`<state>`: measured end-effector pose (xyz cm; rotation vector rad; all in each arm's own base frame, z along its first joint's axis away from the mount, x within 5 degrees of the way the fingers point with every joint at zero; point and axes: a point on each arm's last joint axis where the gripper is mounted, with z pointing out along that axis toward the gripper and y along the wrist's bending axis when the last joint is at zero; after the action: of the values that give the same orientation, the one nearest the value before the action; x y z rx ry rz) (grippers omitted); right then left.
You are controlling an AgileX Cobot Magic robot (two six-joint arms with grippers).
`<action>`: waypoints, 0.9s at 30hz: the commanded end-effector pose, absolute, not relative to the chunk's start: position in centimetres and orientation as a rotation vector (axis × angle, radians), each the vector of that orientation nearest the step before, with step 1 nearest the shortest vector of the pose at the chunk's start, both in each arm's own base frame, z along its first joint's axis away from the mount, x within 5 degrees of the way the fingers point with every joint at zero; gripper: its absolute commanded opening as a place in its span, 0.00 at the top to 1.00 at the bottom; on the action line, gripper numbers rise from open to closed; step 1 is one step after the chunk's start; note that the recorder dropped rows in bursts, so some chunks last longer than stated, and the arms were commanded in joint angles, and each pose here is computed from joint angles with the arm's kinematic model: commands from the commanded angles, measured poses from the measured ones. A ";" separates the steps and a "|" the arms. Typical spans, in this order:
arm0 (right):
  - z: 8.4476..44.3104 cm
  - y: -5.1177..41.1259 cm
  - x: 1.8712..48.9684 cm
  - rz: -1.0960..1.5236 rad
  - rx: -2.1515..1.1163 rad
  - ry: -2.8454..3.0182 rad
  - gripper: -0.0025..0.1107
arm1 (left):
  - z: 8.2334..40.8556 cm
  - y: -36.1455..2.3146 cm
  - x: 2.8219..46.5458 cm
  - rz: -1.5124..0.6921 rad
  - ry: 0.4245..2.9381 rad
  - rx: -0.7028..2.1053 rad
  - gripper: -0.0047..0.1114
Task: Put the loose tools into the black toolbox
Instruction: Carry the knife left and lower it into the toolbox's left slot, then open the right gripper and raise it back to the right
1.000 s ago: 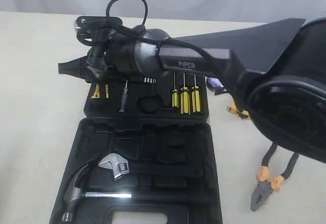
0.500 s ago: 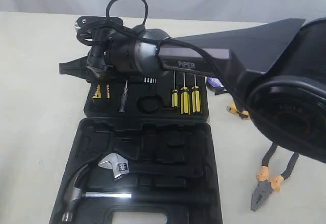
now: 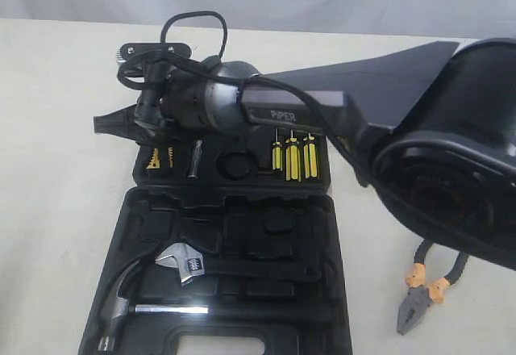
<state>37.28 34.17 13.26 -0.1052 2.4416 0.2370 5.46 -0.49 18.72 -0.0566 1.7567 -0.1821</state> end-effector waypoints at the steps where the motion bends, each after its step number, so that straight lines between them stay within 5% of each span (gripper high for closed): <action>1: 12.9 34.0 37.3 0.208 -0.110 2.451 0.98 | 18.9 -0.5 5.5 -0.183 1.757 -0.049 0.96; 12: 13.1 34.0 37.3 0.203 -0.133 2.445 0.96 | 18.9 -0.5 5.5 -0.183 1.757 -0.049 0.96; 21: 13.2 34.0 37.4 0.198 -0.142 2.441 0.41 | 18.9 -0.5 5.5 -0.183 1.757 -0.049 0.96; 27: 13.5 34.0 37.4 0.207 -0.138 2.435 0.37 | 18.9 -0.5 5.5 -0.183 1.757 -0.049 0.96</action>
<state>37.22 34.16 12.92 -0.1294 2.4480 0.2146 5.46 -0.49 18.72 -0.0566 1.7567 -0.1821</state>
